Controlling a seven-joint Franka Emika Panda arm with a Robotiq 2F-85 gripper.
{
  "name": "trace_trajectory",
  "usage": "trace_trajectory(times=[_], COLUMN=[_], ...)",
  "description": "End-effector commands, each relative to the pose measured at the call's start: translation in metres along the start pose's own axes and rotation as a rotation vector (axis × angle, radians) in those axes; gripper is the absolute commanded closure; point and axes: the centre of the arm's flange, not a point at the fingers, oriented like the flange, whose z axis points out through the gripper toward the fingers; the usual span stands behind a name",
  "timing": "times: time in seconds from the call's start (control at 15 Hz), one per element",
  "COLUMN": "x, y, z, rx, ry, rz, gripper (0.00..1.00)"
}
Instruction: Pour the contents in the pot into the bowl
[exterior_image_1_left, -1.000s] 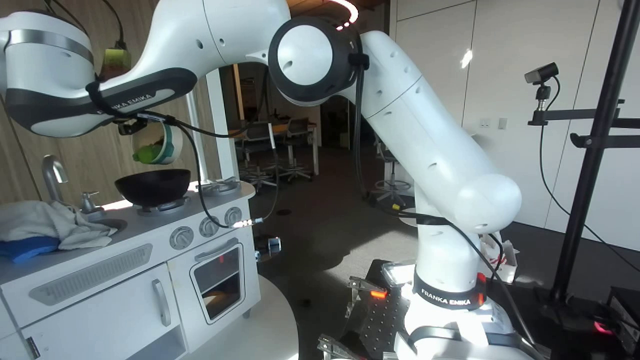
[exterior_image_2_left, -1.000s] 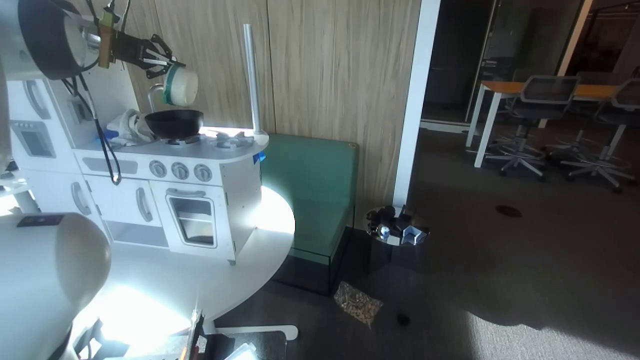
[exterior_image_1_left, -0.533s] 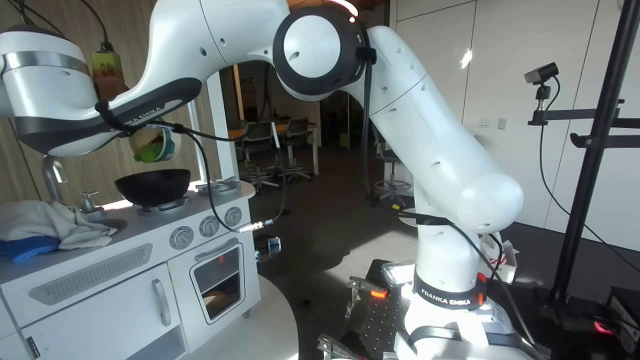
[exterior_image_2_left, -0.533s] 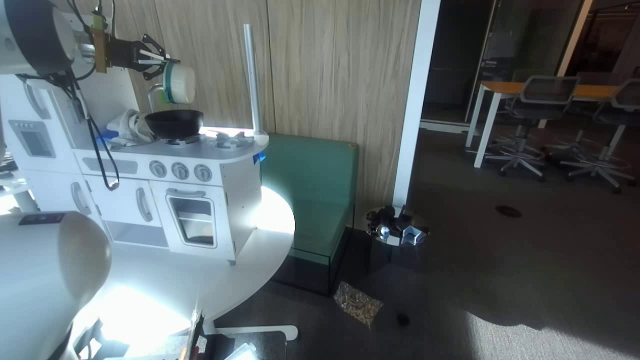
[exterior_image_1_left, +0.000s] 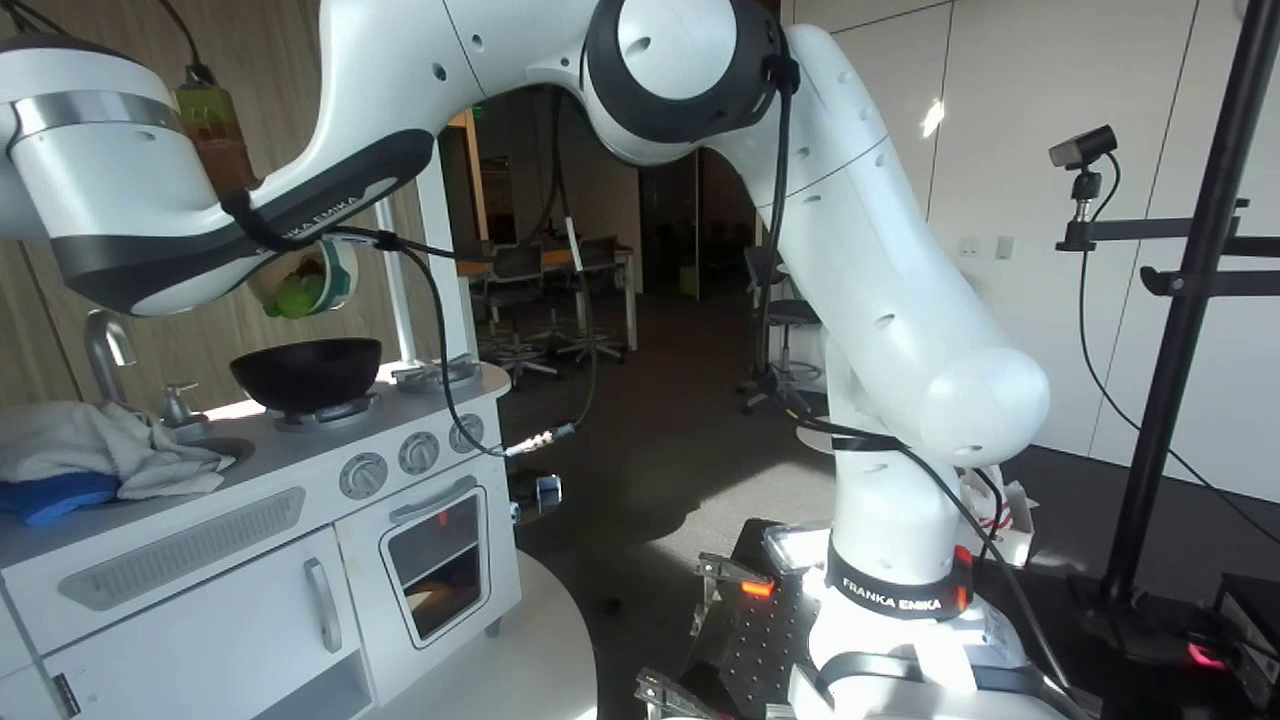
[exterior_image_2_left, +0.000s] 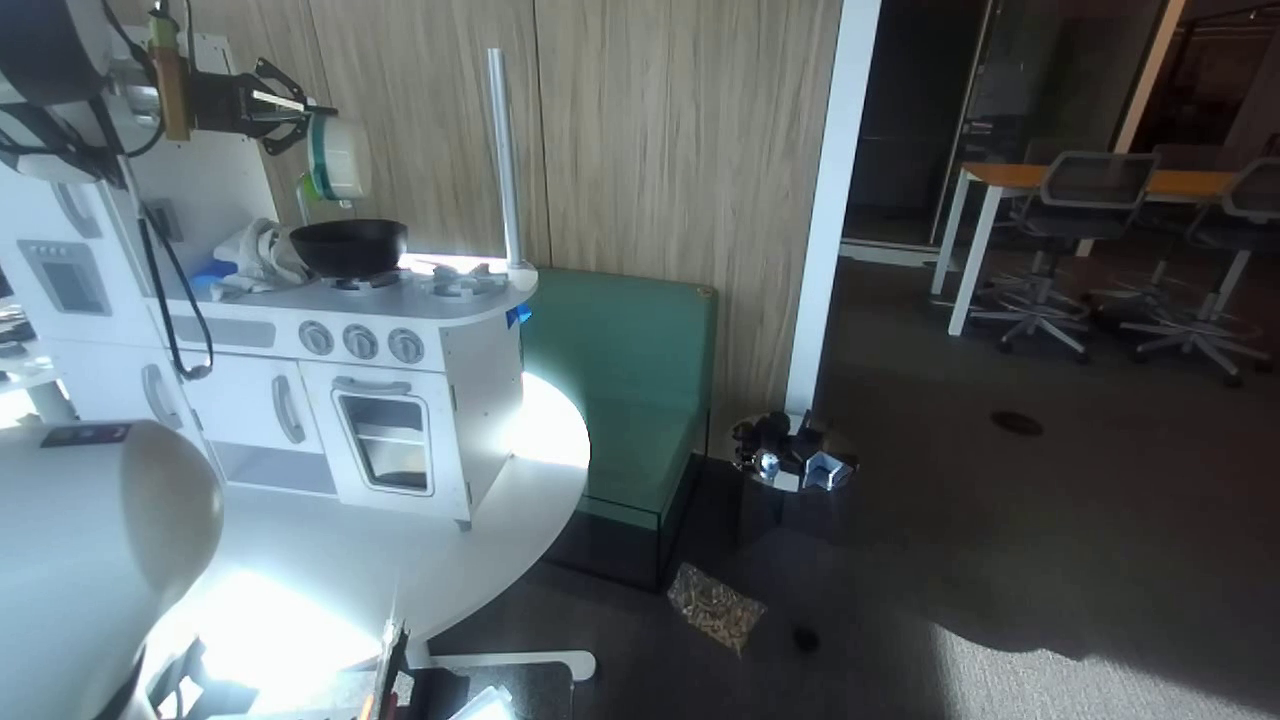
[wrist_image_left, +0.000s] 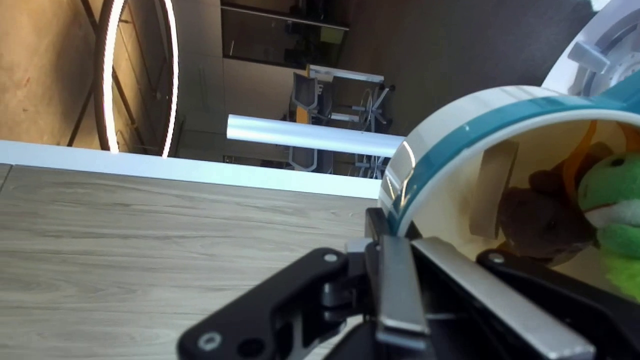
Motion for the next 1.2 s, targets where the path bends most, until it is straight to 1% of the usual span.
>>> trace_trajectory(times=[0.0, 0.13, 0.4, 0.73, 0.93, 1.13], x=[-0.034, -0.037, -0.033, -0.023, -0.018, -0.016], y=[-0.006, -0.013, -0.028, -0.037, -0.044, -0.049], z=[0.003, 0.01, 0.028, 0.05, 0.043, 0.023], rx=[-0.05, -0.051, -0.109, -0.173, -0.22, -0.232], ry=[0.043, 0.034, 0.062, 0.102, 0.151, 0.205], rz=[-0.058, -0.069, -0.122, -0.161, -0.17, -0.177], gripper=[0.99, 0.99, 0.99, 0.99, 0.99, 0.99])
